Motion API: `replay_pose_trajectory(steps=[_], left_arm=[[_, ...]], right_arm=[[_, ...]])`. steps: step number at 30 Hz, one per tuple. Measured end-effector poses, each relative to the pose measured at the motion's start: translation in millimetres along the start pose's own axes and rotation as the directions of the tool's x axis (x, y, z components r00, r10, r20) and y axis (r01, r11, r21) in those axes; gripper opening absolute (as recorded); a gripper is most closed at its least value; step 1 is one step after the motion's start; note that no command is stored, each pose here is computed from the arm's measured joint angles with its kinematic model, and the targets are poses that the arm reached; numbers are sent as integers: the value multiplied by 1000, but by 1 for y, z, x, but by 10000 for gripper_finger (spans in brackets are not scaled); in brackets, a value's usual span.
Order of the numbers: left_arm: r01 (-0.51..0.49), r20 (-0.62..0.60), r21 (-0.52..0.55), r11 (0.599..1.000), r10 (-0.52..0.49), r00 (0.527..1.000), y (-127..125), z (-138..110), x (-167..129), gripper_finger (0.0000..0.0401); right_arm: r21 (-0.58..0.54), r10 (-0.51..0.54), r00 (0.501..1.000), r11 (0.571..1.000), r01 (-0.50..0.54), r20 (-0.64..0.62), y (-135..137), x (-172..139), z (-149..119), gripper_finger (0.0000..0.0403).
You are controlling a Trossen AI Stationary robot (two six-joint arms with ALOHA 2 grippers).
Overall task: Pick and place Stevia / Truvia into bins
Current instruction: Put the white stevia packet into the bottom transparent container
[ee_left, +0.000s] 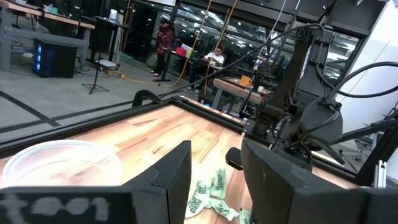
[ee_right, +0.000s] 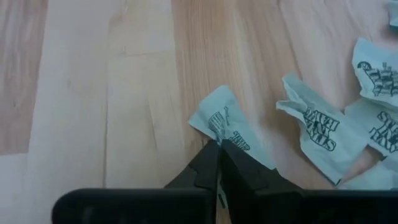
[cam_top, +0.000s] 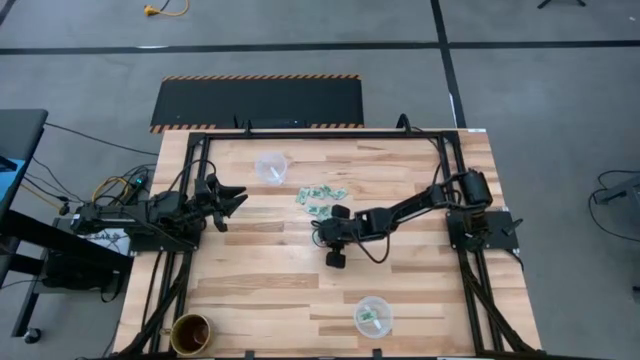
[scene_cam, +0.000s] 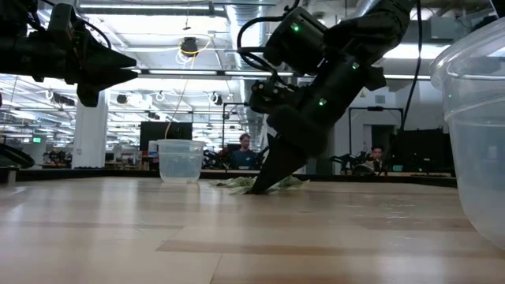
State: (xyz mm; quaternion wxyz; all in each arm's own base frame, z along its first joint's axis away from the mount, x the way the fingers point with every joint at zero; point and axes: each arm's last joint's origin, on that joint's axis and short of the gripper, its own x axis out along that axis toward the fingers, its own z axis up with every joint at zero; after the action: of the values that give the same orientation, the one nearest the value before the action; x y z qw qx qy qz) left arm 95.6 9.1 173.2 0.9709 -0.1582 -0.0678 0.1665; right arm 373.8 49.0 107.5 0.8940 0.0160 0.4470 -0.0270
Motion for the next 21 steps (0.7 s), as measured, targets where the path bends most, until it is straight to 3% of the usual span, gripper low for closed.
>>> replay_pose_trajectory(steps=[6, 12, 21], left_arm=[[0, 0, 0, 1000, 0, 1000, 0, 0, 0, 130], [0, 0, 0, 1000, 0, 1000, 0, 0, 0, 130], [0, 0, 0, 1000, 0, 1000, 0, 0, 0, 130]], right_arm=[[59, 36, 999, 998, -37, 11, 11, -8, 1, 3], [128, 67, 989, 988, -84, 135, 14, -41, 22, 1], [-70, 148, 936, 989, -132, 321, 32, -124, 46, 1]])
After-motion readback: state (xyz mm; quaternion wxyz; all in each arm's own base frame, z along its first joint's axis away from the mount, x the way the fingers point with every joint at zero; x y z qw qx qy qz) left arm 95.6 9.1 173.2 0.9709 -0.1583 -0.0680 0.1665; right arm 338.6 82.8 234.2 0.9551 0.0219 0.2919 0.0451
